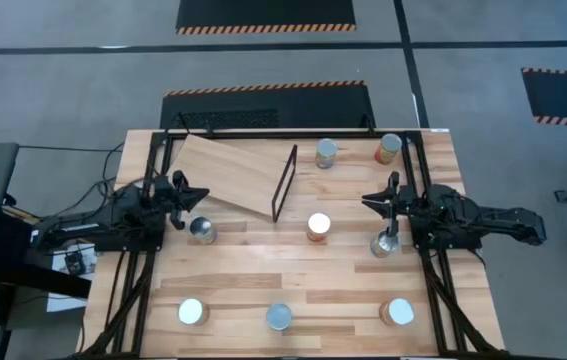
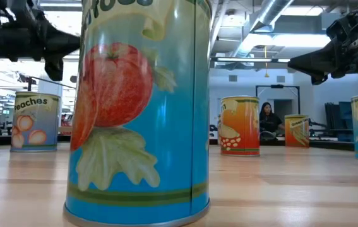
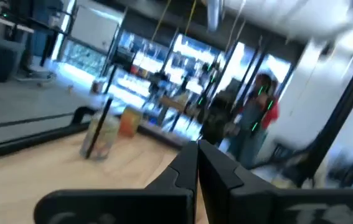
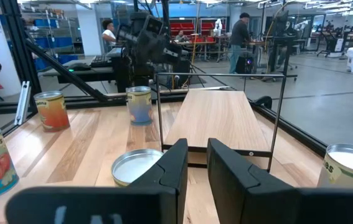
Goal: Pick and place cans onto a shelf
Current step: Put the top canned corn on the shelf
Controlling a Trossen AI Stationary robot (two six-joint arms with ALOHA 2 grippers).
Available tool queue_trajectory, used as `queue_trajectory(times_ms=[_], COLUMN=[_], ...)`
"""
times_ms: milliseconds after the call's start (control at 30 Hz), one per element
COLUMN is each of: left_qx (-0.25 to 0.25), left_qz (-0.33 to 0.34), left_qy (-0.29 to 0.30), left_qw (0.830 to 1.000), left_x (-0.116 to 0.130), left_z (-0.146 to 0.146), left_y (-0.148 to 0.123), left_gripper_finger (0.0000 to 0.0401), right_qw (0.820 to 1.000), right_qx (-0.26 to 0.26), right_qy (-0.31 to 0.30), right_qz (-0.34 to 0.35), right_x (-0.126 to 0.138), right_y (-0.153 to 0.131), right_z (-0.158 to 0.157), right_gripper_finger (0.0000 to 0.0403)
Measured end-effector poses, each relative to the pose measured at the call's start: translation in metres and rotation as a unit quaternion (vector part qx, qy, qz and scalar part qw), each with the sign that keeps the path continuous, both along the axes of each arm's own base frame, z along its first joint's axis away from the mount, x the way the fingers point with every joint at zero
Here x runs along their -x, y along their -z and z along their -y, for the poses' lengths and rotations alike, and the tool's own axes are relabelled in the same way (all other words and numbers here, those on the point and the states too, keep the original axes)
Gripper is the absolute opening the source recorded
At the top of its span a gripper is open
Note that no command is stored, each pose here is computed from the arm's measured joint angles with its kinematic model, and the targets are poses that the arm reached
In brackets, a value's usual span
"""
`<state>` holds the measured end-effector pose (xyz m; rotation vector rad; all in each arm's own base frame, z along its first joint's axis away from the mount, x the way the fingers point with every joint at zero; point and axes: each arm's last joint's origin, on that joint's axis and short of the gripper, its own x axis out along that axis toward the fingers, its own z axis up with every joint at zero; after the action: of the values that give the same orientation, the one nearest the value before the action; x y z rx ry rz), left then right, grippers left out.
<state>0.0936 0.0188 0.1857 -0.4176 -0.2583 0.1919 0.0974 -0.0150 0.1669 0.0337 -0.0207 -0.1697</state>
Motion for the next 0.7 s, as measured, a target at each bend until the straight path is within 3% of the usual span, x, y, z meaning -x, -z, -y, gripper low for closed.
queue_trajectory(times_ms=[67, 233, 467, 700], left_qx=[-0.002, -0.038, -0.040, -0.055], left_qz=[0.035, 0.048, -0.083, -0.230], left_qy=[0.007, 0.053, 0.028, 0.050], left_qw=[0.999, 0.997, 0.995, 0.970], left_x=[0.002, 0.008, -0.003, -0.034], left_z=[0.001, 0.006, 0.008, 0.015], left_y=[-0.008, -0.033, -0.049, -0.063], left_gripper_finger=[0.0000, 0.0000, 0.0000, 0.0000], right_qw=[1.000, 1.000, 1.000, 1.000], right_qx=[0.000, 0.000, 0.000, 0.000], right_qy=[0.000, 0.000, 0.000, 0.001], right_qz=[0.000, 0.000, 0.000, 0.001], right_x=[0.000, 0.000, 0.000, 0.000], right_y=[0.000, 0.000, 0.000, 0.000], right_z=[0.000, 0.000, 0.000, 0.000], right_gripper_finger=[0.0087, 0.0087, 0.0087, 0.0087])
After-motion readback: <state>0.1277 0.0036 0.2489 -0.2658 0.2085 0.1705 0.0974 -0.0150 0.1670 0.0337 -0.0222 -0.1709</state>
